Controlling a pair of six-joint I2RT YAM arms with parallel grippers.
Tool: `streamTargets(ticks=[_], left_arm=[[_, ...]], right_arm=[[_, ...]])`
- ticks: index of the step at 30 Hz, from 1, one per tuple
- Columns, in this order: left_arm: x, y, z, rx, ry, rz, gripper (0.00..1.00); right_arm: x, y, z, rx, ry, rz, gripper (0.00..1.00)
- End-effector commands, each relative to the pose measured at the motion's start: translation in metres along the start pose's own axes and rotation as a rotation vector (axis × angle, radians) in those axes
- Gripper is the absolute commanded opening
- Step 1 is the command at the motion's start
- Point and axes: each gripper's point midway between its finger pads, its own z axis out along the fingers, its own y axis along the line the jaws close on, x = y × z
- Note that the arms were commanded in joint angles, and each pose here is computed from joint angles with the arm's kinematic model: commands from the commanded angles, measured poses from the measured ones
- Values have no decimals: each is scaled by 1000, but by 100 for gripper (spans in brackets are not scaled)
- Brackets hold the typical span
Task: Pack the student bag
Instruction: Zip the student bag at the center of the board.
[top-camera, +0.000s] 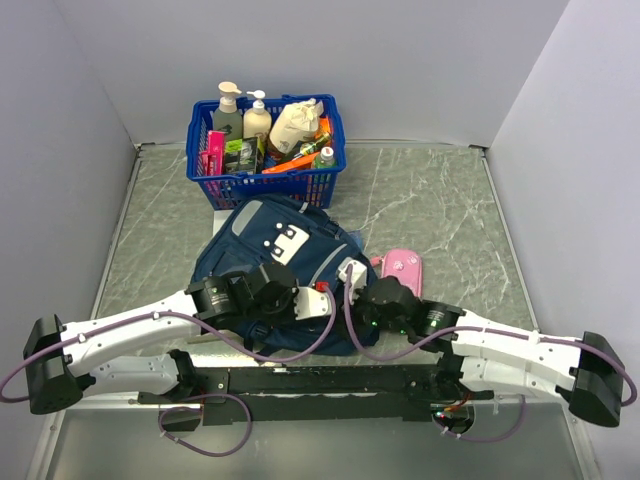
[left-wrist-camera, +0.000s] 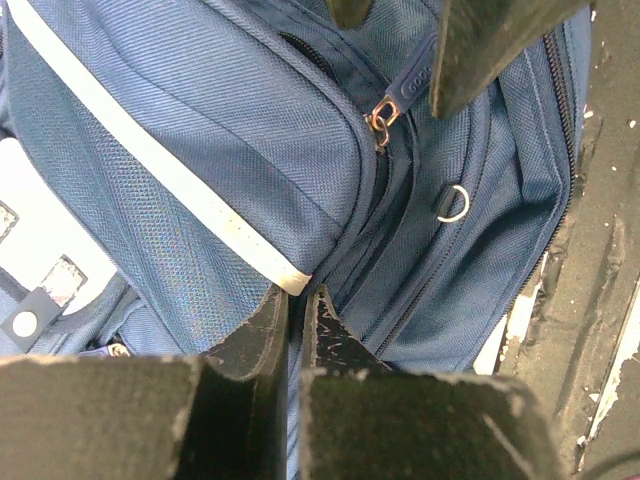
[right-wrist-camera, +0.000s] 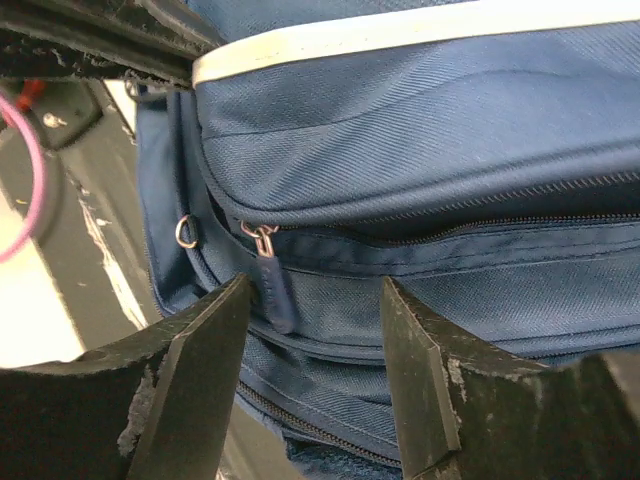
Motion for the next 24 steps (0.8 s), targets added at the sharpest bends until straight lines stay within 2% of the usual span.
streamTargets(ticks=[1,7,10,11,15,16,17,24], left_arm=[[-18,62,-16,-271,-38,-51,1],[-18,62,-15,-267,-48,-54,1],[-18,62,-16,-259,-50,-55,1],[-20,61,-17,-256,-54,-59,1],[-21,59,-20,-238,-60,-56,1],[-20,58,-21,-234,-60,-53,1],[-18,57,-21,-229,-53,-53,1],[1,43,-20,-183,-26,-37,1]], right_arm=[[-22,2,1,64,-48,-61,61],[-25,10,9,63,-67,-56,56],[-28,7,11,87,-68,-49,47],[-28,6,11,98,-63,-48,38],[-27,-8,4,179,-57,-26,14],[-31,-11,1,201,-63,-18,4],[-29,-14,-4,220,-54,-14,0],[-25,-34,-22,324,-51,33,0]])
